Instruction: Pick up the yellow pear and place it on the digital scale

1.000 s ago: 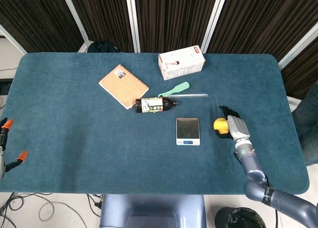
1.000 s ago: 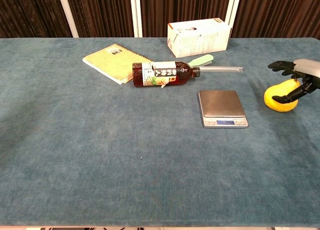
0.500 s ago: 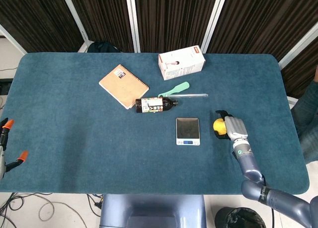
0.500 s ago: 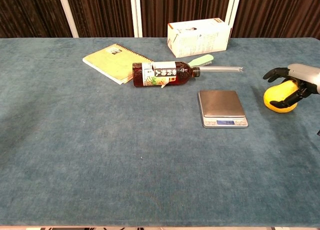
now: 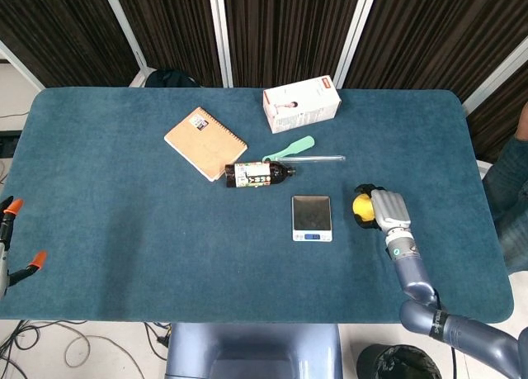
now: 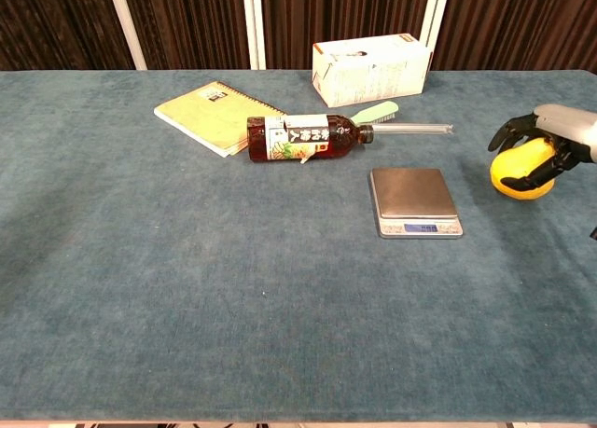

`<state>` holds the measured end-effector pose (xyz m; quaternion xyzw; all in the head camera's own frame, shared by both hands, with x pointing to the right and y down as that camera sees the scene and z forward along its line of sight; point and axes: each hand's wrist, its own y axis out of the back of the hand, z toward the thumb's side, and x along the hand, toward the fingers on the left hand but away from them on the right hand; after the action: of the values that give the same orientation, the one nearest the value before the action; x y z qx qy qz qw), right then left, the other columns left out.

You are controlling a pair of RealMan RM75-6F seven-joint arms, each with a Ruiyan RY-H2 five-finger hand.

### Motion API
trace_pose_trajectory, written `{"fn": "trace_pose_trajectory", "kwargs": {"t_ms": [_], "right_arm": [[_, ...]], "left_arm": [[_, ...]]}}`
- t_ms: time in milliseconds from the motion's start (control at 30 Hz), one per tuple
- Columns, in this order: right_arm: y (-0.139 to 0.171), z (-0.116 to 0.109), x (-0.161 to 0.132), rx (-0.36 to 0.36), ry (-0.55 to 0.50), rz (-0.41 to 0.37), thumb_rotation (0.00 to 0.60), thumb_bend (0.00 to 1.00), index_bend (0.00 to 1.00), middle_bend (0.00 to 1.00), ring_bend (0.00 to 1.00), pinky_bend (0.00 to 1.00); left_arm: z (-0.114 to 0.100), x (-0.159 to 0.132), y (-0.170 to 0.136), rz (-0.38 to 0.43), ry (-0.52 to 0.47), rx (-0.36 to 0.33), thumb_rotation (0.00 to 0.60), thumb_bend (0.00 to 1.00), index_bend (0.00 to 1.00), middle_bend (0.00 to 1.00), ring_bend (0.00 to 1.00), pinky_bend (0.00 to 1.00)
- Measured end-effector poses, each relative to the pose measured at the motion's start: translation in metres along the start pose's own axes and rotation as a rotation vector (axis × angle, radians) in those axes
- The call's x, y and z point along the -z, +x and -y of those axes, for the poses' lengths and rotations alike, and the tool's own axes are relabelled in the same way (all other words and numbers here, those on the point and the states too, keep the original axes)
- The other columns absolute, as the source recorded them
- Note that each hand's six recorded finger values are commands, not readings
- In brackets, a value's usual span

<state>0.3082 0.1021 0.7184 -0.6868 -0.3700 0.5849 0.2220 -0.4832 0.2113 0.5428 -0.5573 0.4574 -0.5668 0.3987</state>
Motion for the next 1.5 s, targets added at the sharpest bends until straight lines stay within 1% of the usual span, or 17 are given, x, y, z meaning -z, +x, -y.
{"fn": "trace_pose_trajectory", "kwargs": {"t_ms": [133, 300, 433, 700, 833, 1033, 1200, 1333, 1400, 1500], "right_arm": [[0.005, -0.008, -0.016, 0.0, -0.002, -0.048, 0.6, 0.42, 0.29, 0.3, 0.35, 0.49], [0.015, -0.014, -0.044, -0.019, 0.011, -0.116, 0.6, 0.42, 0.27, 0.3, 0.35, 0.49], [0.017, -0.015, -0.067, -0.03, 0.047, -0.159, 0.6, 0.42, 0.27, 0.3, 0.35, 0.49], [0.01, -0.005, -0.109, -0.042, 0.077, -0.2, 0.6, 0.42, 0.27, 0.3, 0.35, 0.49], [0.005, 0.001, -0.125, -0.047, 0.081, -0.199, 0.6, 0.42, 0.27, 0.3, 0.35, 0.49], [-0.001, 0.011, -0.134, -0.062, 0.091, -0.179, 0.6, 0.42, 0.27, 0.3, 0.35, 0.47], [-0.005, 0.018, -0.132, -0.074, 0.105, -0.16, 0.6, 0.42, 0.27, 0.3, 0.33, 0.45], [-0.004, 0.022, -0.134, -0.087, 0.107, -0.163, 0.6, 0.42, 0.27, 0.3, 0.31, 0.44], [-0.004, 0.023, -0.136, -0.088, 0.106, -0.166, 0.6, 0.42, 0.26, 0.29, 0.28, 0.42], [-0.003, 0.024, -0.137, -0.093, 0.106, -0.169, 0.6, 0.42, 0.22, 0.22, 0.18, 0.37]], "left_arm": [[0.0, 0.0, 0.0, 0.001, -0.001, 0.001, 0.6, 0.19, 0.1, 0.05, 0.0, 0.07], [0.001, -0.001, 0.0, 0.002, -0.001, 0.003, 0.6, 0.19, 0.1, 0.05, 0.0, 0.07], [0.001, -0.002, -0.001, 0.006, -0.001, 0.005, 0.6, 0.19, 0.1, 0.05, 0.0, 0.07], [-0.001, 0.001, 0.0, -0.001, -0.005, -0.001, 0.6, 0.19, 0.1, 0.05, 0.0, 0.07], [-0.001, 0.001, 0.0, 0.0, -0.008, 0.002, 0.6, 0.19, 0.1, 0.05, 0.0, 0.07], [-0.001, 0.002, 0.001, 0.0, -0.013, 0.005, 0.6, 0.19, 0.1, 0.05, 0.0, 0.07], [-0.001, 0.003, 0.001, 0.0, -0.016, 0.005, 0.6, 0.19, 0.1, 0.05, 0.0, 0.07], [-0.001, 0.003, 0.002, 0.0, -0.015, 0.005, 0.6, 0.19, 0.1, 0.05, 0.0, 0.07], [-0.001, 0.002, 0.002, 0.0, -0.015, 0.007, 0.6, 0.19, 0.1, 0.05, 0.0, 0.07], [-0.001, 0.002, 0.001, 0.002, -0.015, 0.006, 0.6, 0.19, 0.1, 0.05, 0.0, 0.07]]}}
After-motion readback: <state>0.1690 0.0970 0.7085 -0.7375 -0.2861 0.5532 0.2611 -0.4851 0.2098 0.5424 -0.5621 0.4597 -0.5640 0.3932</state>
